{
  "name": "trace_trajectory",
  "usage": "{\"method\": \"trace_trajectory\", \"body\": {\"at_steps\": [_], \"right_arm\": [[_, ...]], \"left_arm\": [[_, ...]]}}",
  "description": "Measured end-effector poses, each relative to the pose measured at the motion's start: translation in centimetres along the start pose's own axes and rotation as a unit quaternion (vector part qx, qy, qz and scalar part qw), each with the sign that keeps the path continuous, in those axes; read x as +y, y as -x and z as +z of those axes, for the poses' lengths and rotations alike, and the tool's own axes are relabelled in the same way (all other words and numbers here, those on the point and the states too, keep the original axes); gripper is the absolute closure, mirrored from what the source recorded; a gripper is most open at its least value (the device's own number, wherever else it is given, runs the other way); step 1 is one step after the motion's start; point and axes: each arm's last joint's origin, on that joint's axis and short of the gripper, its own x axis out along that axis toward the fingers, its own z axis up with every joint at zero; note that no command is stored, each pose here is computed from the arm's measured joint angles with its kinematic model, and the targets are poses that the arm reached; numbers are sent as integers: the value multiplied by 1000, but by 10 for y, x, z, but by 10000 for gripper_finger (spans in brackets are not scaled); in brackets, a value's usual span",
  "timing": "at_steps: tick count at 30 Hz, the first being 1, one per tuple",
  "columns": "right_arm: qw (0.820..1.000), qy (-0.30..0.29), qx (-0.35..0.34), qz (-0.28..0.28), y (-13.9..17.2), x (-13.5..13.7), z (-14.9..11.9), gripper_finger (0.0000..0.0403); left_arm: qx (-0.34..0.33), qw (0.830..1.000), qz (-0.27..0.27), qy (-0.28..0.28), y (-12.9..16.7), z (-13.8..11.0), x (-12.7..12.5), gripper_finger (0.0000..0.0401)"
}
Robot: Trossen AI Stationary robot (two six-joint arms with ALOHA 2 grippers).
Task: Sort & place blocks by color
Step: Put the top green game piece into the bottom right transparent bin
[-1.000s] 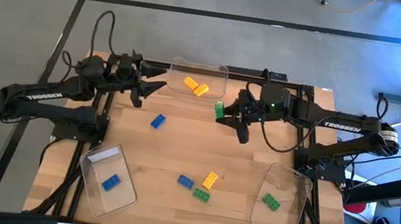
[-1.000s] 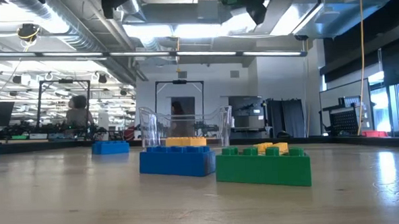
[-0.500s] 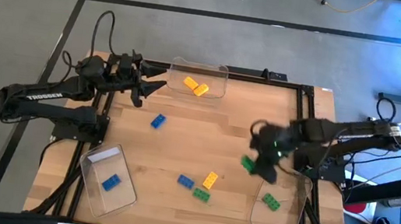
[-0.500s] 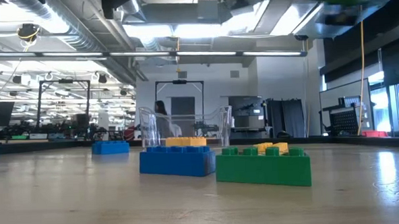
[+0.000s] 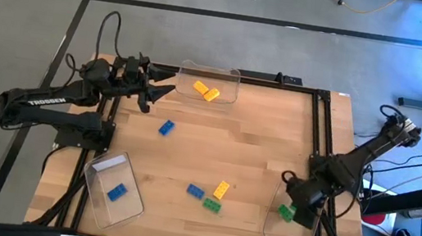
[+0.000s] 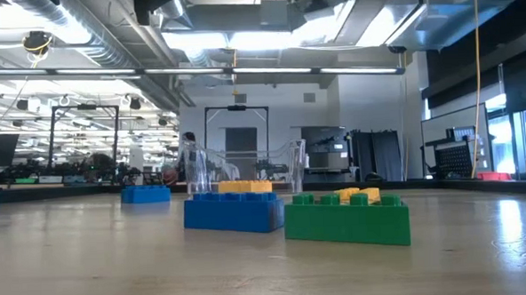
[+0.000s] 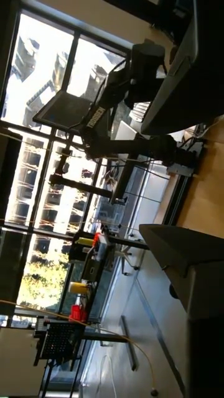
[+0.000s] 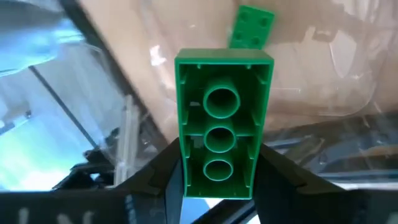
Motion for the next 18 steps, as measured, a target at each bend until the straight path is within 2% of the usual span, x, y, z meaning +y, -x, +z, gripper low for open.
{"method": "trace_trajectory", "body": {"at_steps": [3,7,10,14,18], "right_arm": [[999,-29,-10,8,-18,-12,-1,265],[996,-58,-39,60,-39,-18,6,265],[993,-79,-41,75,-52,-20,9,265],[993,-82,-52,68,-60,-13,9,265],[994,-57,-57,79,-67,9,9,265]], "left_arm": [[0,1000,0,0,0,0,0,164],[-1,1000,3,0,0,0,0,164],[-1,1000,3,0,0,0,0,164],[-2,1000,5,0,0,0,0,164],[-7,1000,23,0,0,0,1,164]]}}
